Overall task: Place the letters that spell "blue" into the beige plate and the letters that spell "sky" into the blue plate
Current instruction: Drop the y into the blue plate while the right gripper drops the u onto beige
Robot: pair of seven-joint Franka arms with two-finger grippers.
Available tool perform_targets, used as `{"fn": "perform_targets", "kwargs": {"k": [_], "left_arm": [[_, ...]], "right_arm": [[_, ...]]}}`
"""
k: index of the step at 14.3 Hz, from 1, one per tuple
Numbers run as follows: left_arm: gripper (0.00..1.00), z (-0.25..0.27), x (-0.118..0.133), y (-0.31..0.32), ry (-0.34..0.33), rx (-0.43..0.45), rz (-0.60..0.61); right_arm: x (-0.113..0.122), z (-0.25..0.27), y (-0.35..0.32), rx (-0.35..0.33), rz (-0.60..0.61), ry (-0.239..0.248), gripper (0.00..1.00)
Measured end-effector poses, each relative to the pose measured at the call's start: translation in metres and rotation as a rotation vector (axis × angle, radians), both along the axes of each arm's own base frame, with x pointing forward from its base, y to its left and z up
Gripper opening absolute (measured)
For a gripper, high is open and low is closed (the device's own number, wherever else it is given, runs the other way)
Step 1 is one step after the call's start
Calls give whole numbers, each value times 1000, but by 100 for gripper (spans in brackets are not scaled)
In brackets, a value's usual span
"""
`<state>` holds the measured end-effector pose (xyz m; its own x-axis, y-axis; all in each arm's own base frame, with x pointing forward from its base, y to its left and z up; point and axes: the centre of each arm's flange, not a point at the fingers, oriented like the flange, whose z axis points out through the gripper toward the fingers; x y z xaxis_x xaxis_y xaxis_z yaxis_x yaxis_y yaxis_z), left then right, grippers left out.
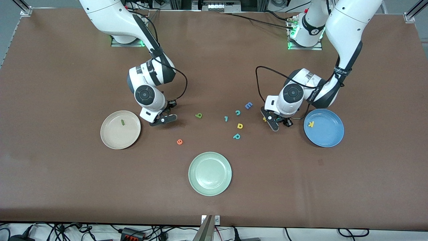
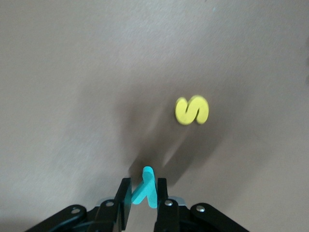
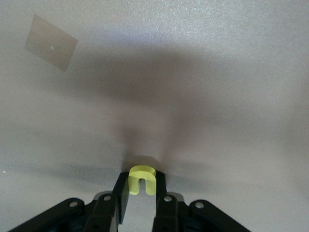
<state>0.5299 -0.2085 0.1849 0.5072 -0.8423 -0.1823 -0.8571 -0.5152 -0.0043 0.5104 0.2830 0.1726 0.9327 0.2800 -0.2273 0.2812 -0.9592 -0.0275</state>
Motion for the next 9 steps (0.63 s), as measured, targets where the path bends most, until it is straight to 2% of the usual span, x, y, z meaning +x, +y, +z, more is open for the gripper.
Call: {"fn": "perform_targets", "kwargs": {"k": [2,4,7,9], "left_arm": [[26,23,9,6,7,42,13],[26,48,19,14,19,88,35],[26,73,36,44,52,144,103],[26,71,45,85,66,150,175]], "right_arm": [[1,1,0,1,-1,-3,26],[9,7,0,10,-9,-28,26],[40,37,-22,18,-60,-97,26],[63,60,-64,-3,-126,-132,26]]}}
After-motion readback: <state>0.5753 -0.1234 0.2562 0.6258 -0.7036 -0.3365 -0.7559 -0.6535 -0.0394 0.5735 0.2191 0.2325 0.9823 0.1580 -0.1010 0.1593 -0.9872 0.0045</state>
